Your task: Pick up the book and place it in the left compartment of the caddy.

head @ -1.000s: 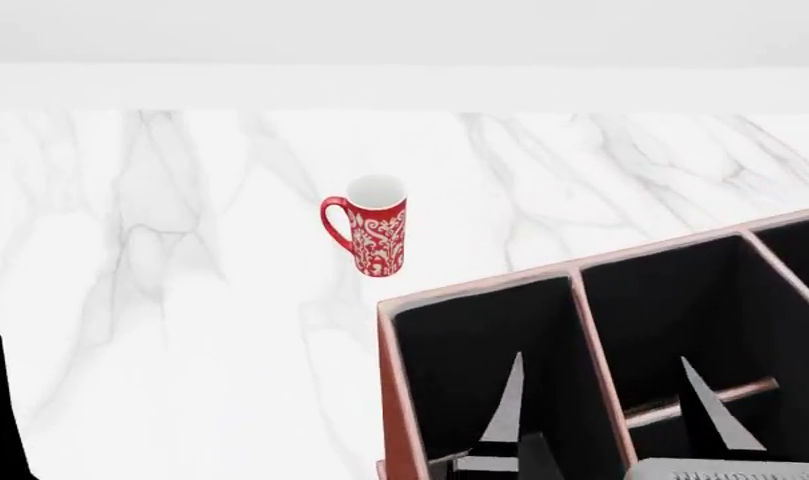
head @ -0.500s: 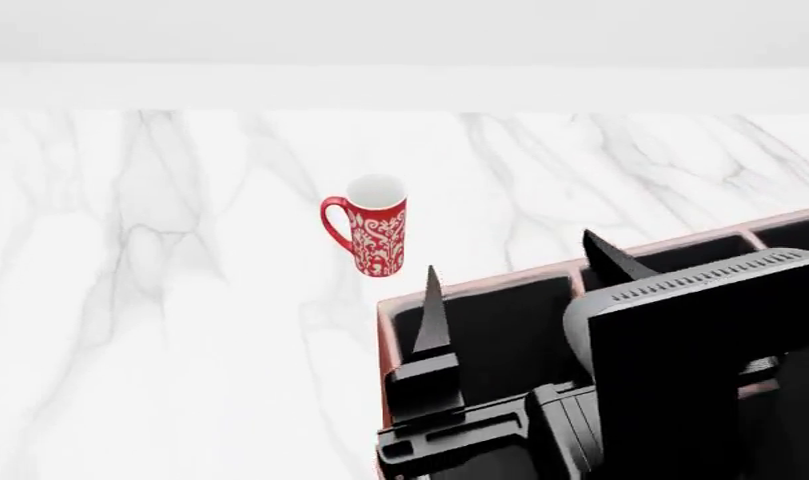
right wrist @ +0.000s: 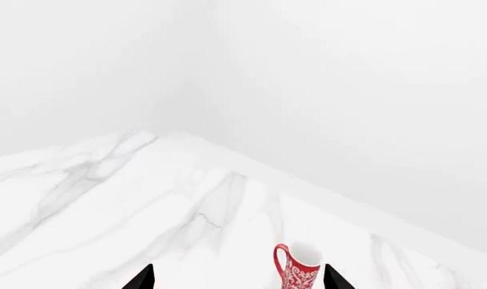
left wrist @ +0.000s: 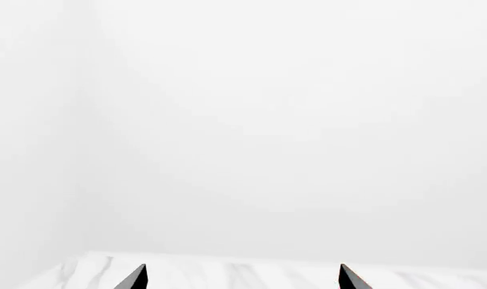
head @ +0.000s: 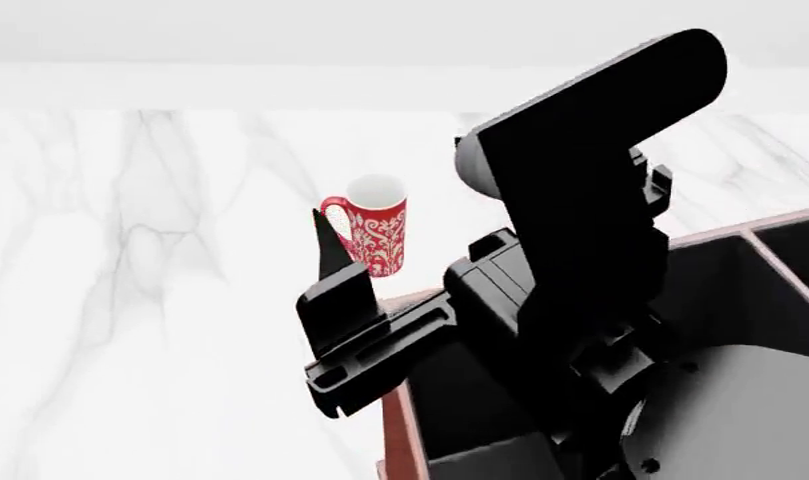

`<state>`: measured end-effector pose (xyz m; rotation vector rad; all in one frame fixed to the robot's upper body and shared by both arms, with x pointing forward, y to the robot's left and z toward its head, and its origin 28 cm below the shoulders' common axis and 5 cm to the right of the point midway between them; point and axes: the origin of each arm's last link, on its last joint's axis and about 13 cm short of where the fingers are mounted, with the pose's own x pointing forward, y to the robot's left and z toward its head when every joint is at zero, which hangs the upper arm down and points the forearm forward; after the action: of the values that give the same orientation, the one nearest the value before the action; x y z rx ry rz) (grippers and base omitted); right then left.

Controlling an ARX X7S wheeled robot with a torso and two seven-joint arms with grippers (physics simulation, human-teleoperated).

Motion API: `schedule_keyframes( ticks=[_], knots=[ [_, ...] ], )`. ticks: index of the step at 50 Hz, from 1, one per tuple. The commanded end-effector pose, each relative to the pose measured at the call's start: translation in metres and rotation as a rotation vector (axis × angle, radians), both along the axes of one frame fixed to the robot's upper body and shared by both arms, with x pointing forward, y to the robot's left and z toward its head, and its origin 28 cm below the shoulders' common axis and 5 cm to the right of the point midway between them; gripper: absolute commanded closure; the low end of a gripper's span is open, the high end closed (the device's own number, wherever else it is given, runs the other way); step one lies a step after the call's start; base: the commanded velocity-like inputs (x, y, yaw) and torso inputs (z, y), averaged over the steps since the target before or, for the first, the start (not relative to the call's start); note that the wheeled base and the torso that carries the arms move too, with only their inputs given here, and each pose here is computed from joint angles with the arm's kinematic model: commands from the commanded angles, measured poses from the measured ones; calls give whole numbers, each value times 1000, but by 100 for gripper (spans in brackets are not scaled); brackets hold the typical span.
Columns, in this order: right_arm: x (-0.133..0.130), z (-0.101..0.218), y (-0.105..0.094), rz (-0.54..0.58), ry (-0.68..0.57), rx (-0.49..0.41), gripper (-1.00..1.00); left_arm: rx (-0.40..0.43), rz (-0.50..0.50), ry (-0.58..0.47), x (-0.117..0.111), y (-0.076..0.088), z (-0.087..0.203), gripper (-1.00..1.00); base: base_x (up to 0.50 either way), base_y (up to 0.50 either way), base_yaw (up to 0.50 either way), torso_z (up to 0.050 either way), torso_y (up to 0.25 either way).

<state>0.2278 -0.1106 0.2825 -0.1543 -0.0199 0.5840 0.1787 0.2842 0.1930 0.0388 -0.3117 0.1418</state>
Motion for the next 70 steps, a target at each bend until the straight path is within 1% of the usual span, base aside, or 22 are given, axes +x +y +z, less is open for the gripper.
schedule_keyframes(
  ticks=[1,3,4,6,7,15,17,18,19,21,23,24,26,36,37,40,41,46,48,58,60,70],
  knots=[
    [16,21,7,126,55,-98,-100,14,19,-7,4,6,2,-100,0,0,0,0,0],
    [18,24,9,144,78,-111,-100,13,15,-7,4,6,2,-100,0,0,0,0,0],
    [20,28,11,187,93,-128,-100,15,16,-10,4,6,2,-100,0,0,0,0,0],
    [23,30,13,210,103,-146,-100,14,19,-10,4,8,3,-100,0,0,0,0,0],
    [26,32,16,225,100,-179,-100,11,24,-12,5,9,3,-100,0,0,0,0,0],
    [39,32,26,294,143,-232,-100,4,49,-13,9,15,5,-100,0,0,0,0,0],
    [44,31,28,310,186,-242,-100,-4,60,-16,9,17,6,-100,0,0,0,0,0],
    [46,31,30,348,205,-244,-100,-5,63,-16,10,18,7,-100,0,0,0,0,0],
    [47,31,31,339,183,-260,-100,-7,65,-17,10,18,7,-100,0,0,0,0,0],
    [50,33,32,344,205,-251,-100,-11,70,-17,10,19,8,-100,0,0,0,0,0],
    [51,35,34,360,198,-259,-100,-12,74,-17,10,20,8,-100,0,0,0,0,0],
    [52,36,36,362,188,-287,-100,-11,74,-18,10,20,8,-100,0,0,0,0,0],
    [54,36,39,356,192,-301,-100,-9,70,-19,9,19,9,-100,0,0,0,0,0],
    [63,36,55,437,186,-374,-100,3,74,-21,10,23,10,-100,0,0,0,0,0],
    [64,34,57,456,223,-377,-100,1,80,-21,10,24,10,-100,0,0,0,0,0],
    [64,34,59,453,203,-388,-100,-4,89,-23,11,27,11,-100,0,0,0,0,0],
    [63,33,60,487,207,-391,-100,-7,92,-23,11,27,11,-100,0,0,0,0,0],
    [66,32,61,522,227,-397,-100,-9,99,-22,13,28,11,-100,0,0,0,0,0],
    [66,30,61,552,235,-421,-100,-8,97,-24,12,28,11,-100,0,0,0,0,0],
    [74,28,64,603,257,-457,-100,-5,95,-24,12,27,11,-100,0,0,0,0,0],
    [73,28,66,650,260,-473,-100,-4,94,-24,12,27,11,-100,0,0,0,0,0],
    [72,26,69,712,279,-502,-100,-3,84,-23,11,26,11,-100,0,0,0,0,0]
  ],
)
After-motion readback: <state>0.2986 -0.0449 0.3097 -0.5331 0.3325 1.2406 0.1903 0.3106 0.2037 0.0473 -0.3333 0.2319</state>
